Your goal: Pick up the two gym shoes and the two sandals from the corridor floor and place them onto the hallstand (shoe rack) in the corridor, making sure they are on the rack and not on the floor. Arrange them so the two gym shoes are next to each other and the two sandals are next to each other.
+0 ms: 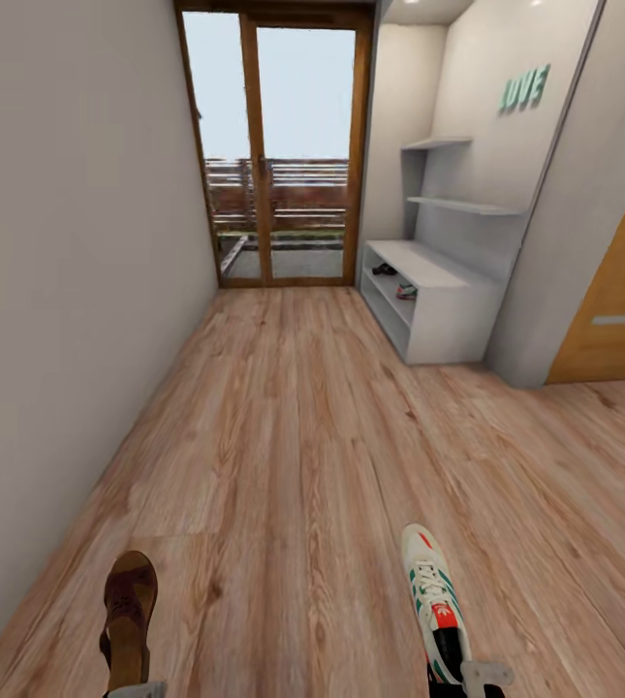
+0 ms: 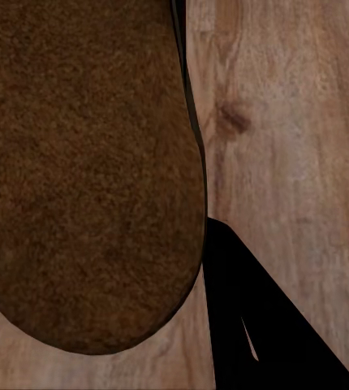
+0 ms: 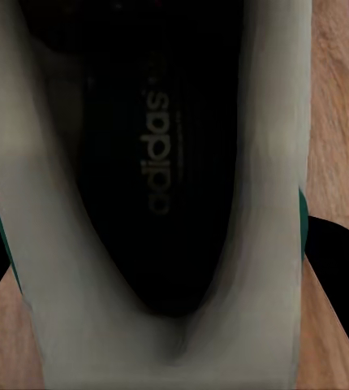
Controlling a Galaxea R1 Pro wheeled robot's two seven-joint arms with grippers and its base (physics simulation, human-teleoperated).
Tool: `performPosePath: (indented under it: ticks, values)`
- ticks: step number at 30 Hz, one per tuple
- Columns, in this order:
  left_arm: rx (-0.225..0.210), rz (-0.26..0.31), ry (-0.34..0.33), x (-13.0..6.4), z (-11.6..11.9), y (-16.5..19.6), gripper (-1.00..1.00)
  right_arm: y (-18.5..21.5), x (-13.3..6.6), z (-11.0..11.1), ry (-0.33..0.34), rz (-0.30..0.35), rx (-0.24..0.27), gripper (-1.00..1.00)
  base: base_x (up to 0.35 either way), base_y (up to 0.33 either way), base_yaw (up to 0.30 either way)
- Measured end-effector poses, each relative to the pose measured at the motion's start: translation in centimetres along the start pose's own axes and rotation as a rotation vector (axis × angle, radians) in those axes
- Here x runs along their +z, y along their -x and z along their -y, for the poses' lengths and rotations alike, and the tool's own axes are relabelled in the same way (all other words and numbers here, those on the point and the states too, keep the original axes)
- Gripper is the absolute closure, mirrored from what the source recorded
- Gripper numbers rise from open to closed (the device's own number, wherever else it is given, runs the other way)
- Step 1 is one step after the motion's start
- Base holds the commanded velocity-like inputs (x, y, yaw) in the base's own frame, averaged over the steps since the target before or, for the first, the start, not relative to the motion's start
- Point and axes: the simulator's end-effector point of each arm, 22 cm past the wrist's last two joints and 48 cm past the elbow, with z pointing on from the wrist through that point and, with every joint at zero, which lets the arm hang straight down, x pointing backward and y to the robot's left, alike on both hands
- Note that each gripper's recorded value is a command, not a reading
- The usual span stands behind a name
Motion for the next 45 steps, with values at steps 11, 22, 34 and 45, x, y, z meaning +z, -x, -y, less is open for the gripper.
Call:
performPosePath:
  ticks: [11,22,34,45]
  values:
    - [0.0,0.001,0.0,0.0,0.0,0.01,1.0,0.0,0.0,0.01,0.0,0.0,0.0,1.0,0.336,0.0,0.079]
    - [0.0,0.0,-0.001,0.0,0.06,0.01,1.0,-0.01,0.0,-0.05,0.003,0.0,-0.003,1.0,0.336,0.0,0.001]
    - [0.0,0.0,0.0,0.0,0.03,0.01,1.0,-0.06,-0.01,-0.1,0.004,-0.001,-0.004,1.0,0.336,0.0,0.0]
    - [-0.001,0.0,-0.001,0.0,0.07,0.0,1.0,-0.08,-0.01,-0.13,0.005,-0.002,-0.006,1.0,0.336,0.0,0.0]
